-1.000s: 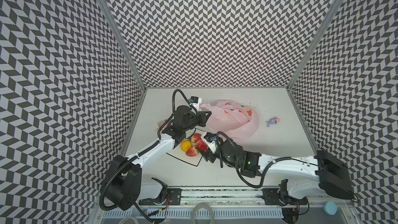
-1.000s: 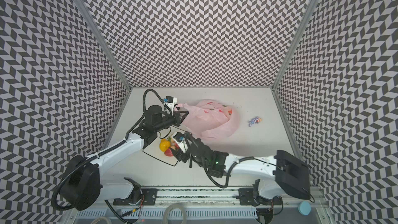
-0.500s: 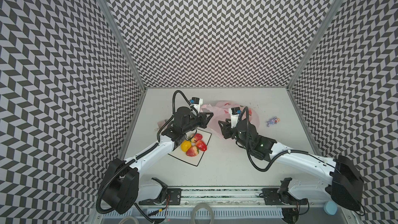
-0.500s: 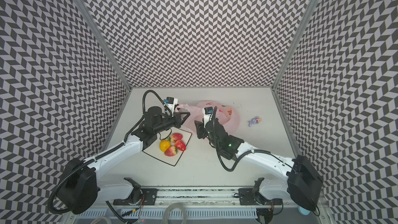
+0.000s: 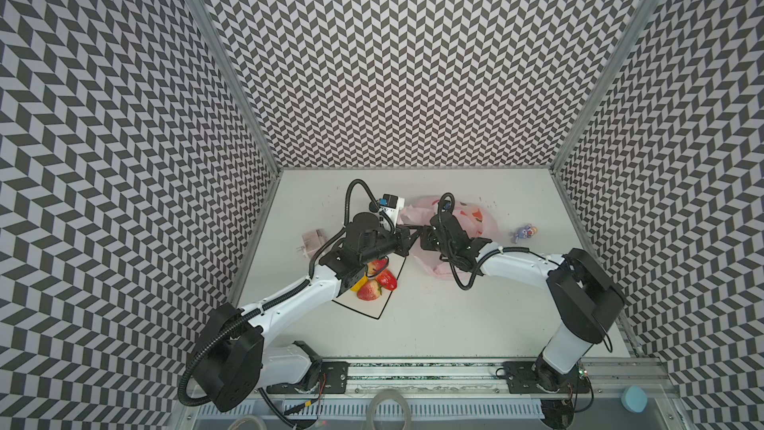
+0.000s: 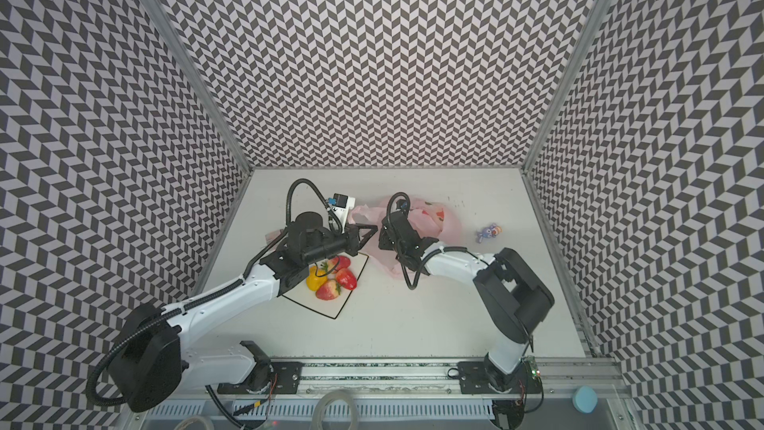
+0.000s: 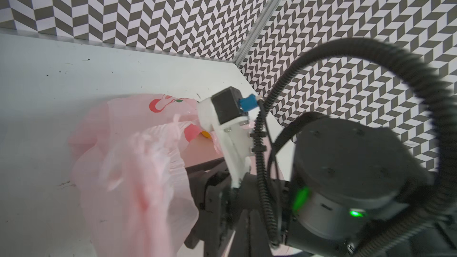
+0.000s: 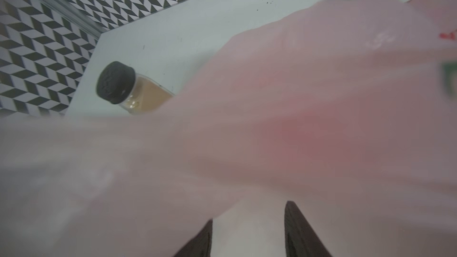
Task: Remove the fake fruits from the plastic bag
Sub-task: 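Move the open right gripper back into the pink bag opening, then grasp the yellow fake fruit in the bag and lift it with the right gripper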
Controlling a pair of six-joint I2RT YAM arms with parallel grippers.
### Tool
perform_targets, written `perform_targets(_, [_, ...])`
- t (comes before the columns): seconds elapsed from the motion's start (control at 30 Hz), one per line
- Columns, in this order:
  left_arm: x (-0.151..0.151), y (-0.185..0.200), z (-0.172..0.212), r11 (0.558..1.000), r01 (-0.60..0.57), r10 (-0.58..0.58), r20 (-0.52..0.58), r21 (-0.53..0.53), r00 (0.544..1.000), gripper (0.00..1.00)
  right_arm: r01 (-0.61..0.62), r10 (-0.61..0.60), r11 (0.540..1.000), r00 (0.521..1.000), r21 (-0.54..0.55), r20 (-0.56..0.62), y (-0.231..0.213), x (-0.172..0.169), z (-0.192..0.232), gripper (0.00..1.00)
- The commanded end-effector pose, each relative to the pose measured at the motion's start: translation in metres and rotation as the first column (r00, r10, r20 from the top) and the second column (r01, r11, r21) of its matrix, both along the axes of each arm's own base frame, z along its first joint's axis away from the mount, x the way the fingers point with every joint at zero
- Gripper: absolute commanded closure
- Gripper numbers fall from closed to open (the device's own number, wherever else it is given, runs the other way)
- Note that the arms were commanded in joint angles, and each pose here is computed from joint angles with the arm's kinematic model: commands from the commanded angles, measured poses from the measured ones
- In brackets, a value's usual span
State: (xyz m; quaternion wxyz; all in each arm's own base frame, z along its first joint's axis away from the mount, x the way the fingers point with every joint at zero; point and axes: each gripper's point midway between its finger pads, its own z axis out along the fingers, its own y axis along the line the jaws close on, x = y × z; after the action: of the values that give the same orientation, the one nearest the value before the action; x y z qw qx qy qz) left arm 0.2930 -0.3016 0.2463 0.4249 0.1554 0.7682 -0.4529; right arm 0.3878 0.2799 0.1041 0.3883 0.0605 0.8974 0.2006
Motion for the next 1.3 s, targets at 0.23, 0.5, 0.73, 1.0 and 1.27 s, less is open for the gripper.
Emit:
perform_targets(0.23, [-0.043,-0.031,0.024,0.995,0.095,-0.095,0.12,0.009,0.988,1.0,0.192,-0.192,0.981,0.98,-0.012,0.045,-0.058,0.04,0.0,0.37])
perform_targets(0.5, [-0.07,-0.061,0.025,0.973,0.226,-0.23,0.162,0.038,0.96,1.0,0.271,-0.273,0.962,0.96,0.027,0.061,-0.106,0.044,0.008,0.22])
perform_targets(0.73, [-0.091,-0.076,0.026,0.947,0.318,-0.322,0.187,0.049,0.928,1.0,0.358,-0.358,0.934,0.933,0.024,0.037,-0.141,0.053,0.004,0.12])
perform_targets(1.0, [-0.105,-0.078,0.039,0.932,0.361,-0.361,0.231,0.044,0.904,1.0,0.482,-0.482,0.876,0.876,-0.011,-0.008,-0.182,0.057,-0.016,0.06])
perform_targets(1.27, [-0.119,-0.078,0.046,0.912,0.408,-0.403,0.267,0.039,0.875,1.0,0.556,-0.559,0.828,0.828,-0.072,-0.03,-0.202,0.067,-0.037,0.05])
